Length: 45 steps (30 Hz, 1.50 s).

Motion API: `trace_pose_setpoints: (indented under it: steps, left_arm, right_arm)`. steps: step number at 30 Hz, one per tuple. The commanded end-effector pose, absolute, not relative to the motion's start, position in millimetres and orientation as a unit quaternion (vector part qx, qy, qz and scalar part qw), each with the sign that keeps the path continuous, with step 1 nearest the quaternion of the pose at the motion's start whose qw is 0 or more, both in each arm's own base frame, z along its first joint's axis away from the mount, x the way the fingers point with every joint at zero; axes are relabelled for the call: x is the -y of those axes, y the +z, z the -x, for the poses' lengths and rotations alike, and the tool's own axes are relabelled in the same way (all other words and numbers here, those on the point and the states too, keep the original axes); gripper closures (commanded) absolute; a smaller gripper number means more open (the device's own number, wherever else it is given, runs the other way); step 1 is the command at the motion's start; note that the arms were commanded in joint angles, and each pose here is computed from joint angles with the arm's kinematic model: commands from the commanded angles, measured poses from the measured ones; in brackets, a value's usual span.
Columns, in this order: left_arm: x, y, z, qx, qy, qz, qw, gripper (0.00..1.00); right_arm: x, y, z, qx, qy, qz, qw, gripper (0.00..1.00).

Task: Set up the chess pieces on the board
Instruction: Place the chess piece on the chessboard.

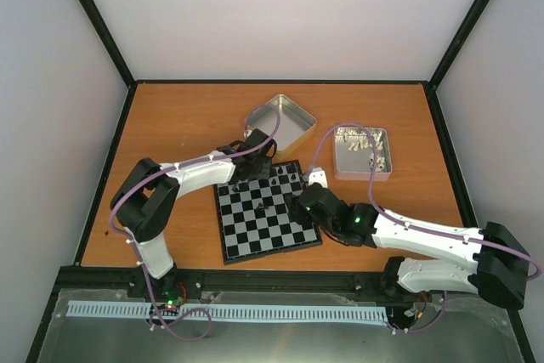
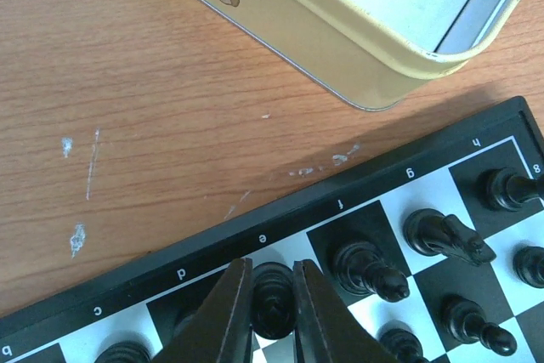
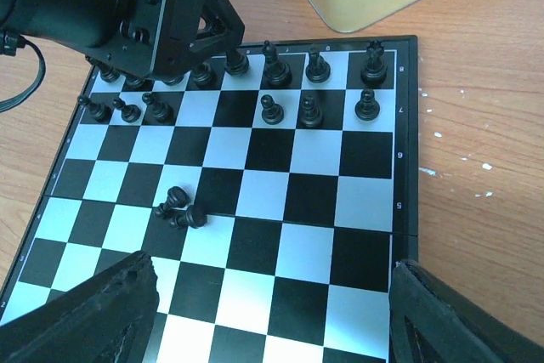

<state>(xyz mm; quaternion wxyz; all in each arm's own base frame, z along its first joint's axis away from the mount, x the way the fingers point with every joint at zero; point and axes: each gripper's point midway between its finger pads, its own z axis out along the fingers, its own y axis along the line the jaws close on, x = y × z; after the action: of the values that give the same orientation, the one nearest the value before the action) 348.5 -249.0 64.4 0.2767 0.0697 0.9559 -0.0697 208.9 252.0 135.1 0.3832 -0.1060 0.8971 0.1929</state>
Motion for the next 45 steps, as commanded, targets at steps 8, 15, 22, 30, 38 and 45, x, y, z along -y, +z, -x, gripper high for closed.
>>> trace_pose_setpoints:
  steps: [8, 15, 22, 30, 38, 45]
  left_arm:
    - [260, 65, -351, -0.952, -0.09, -0.083, 0.28, 0.87]
    - [257, 63, -348, -0.954, -0.086, -0.081, 0.274, 0.87]
    - [253, 61, -350, -0.956, -0.07, -0.078, 0.274, 0.8]
    - [253, 69, -348, -0.956, -0.078, -0.073, 0.275, 0.75]
    - [259, 121, -354, -0.939, -0.11, -0.072, 0.318, 0.71]
    - [240, 166, -349, -0.921, -0.111, -0.052, 0.369, 0.67]
  right_arm:
    - [-253, 132, -214, -0.899, 0.194, 0.09, 0.383, 0.26]
    - [-251, 129, -214, -0.901, 0.192, 0.086, 0.38, 0.26]
    - [-251, 127, -214, -0.902, 0.191, 0.085, 0.378, 0.26]
    - [-250, 125, -215, -0.903, 0.191, 0.083, 0.375, 0.26]
    - [-250, 125, -217, -0.904, 0.193, 0.075, 0.373, 0.26]
    - [-248, 125, -217, -0.906, 0.195, 0.066, 0.369, 0.26]
